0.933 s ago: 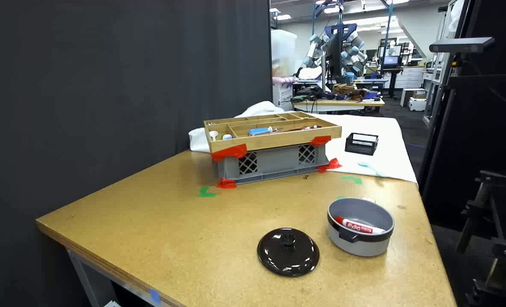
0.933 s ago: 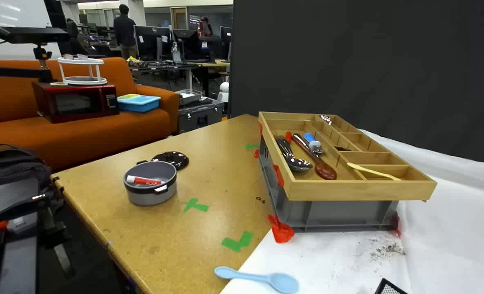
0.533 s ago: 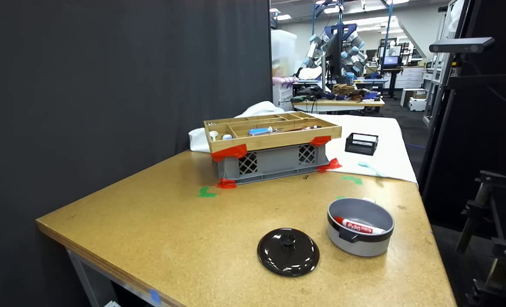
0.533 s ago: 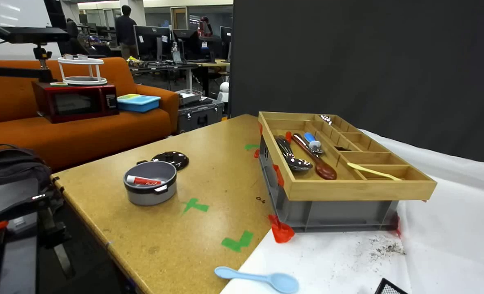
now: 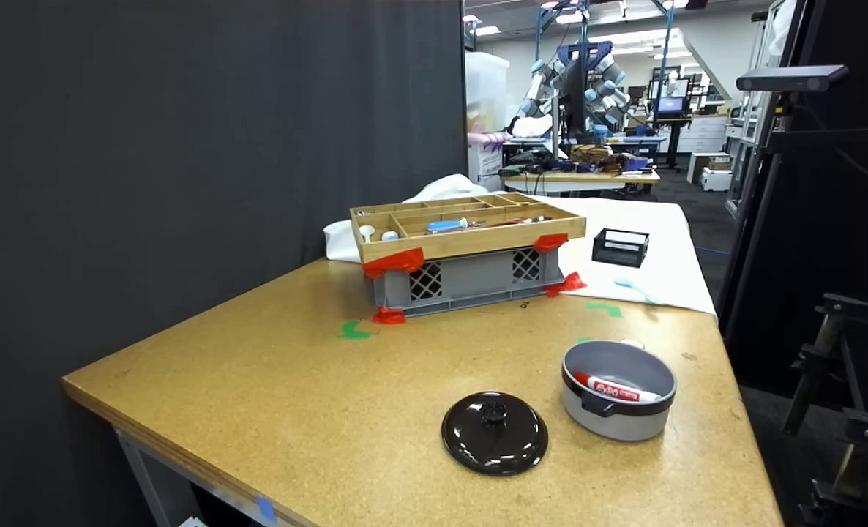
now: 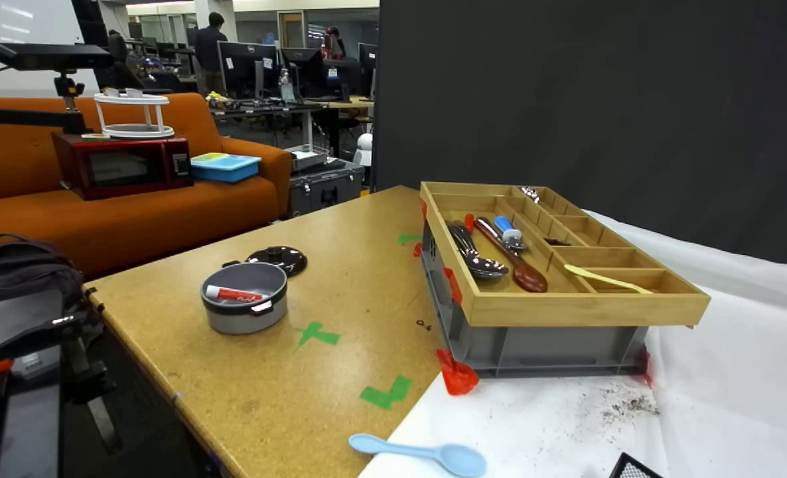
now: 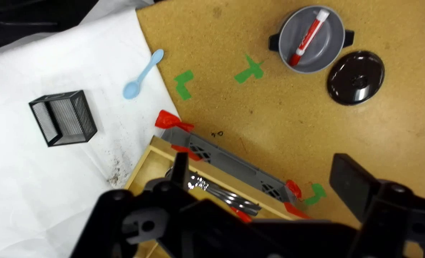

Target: Push the grey pot backwards

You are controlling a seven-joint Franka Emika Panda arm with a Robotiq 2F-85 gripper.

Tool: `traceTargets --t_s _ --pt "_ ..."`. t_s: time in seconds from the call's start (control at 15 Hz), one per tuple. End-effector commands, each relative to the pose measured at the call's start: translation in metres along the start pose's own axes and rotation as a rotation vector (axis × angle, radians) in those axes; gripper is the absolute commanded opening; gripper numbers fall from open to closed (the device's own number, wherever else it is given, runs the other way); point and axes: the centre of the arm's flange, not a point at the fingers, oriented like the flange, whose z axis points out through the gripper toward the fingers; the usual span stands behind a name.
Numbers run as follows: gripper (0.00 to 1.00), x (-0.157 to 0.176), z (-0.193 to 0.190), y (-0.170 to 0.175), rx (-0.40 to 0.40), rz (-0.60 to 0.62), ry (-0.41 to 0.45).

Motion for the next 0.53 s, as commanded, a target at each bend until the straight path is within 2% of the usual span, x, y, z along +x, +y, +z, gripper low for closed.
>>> traceTargets --t_s 0.0,0.47 --pt "1.0 -0.038 0.044 -0.025 0.047 0.011 -0.002" --pt "1.0 -0.11 0.154 -0.055 0.209 0.096 -0.065"
